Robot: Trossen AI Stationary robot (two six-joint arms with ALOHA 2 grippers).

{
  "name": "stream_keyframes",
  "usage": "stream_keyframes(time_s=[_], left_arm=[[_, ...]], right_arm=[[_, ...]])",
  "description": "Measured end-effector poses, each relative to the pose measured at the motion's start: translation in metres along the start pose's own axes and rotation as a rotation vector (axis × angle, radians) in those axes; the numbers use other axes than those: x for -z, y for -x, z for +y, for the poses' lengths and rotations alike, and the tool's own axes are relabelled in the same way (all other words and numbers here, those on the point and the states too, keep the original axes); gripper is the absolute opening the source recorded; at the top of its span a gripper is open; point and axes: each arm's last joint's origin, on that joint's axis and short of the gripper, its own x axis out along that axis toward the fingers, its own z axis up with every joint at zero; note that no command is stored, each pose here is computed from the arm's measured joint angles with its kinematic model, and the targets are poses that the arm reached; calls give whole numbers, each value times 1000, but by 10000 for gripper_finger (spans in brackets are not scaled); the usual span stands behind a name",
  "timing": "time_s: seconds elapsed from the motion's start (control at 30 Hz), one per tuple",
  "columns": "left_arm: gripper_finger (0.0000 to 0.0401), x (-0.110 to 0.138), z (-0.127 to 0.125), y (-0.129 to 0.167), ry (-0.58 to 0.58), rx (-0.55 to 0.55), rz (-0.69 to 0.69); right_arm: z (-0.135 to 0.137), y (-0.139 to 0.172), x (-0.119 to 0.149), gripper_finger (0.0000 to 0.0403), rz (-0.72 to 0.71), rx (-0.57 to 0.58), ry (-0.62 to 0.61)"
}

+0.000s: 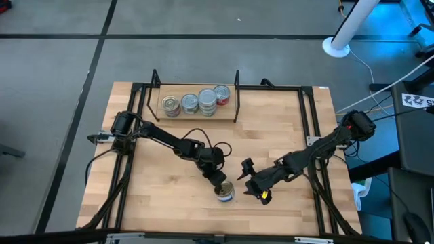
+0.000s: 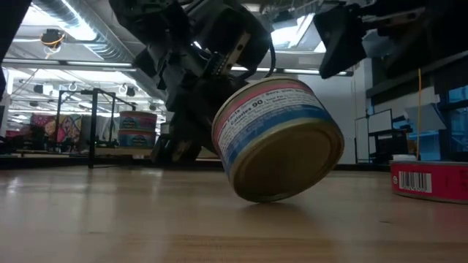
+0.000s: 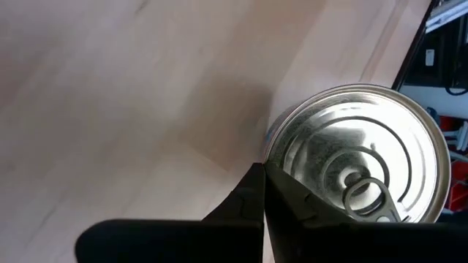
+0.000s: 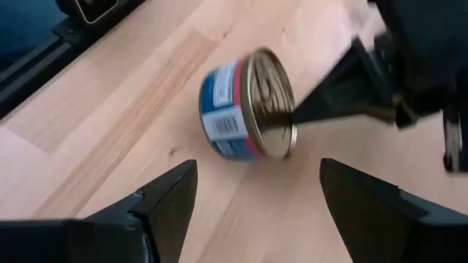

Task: Stack canned seafood by type on shelf
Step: Stack the blue tuna can on top of the other blue tuna can on the shelf

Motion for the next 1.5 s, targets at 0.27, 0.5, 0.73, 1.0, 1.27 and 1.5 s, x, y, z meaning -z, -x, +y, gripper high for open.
stream_keyframes(time_s=[0.27,0.5,0.73,1.0,1.27,1.5], left_arm=[[0,-4,2,2,2,-4,-15],[0,-4,2,2,-7,-16,-26],[0,-3,5,2,3,-56,-43],[0,-4,5,2,1,-59,-55],[0,-4,5,2,2,-64,-69],[0,-5,5,3,4,-73,-85]], right_arm=[[0,-1,-3,289,-37,0,41],[0,-1,-3,289,-36,-1,35],[0,-1,-3,289,-35,7,35],[-3,-10,0,289,10,150,34],[1,-25,6,289,32,146,19],[1,-38,-4,289,-93,179,-8]])
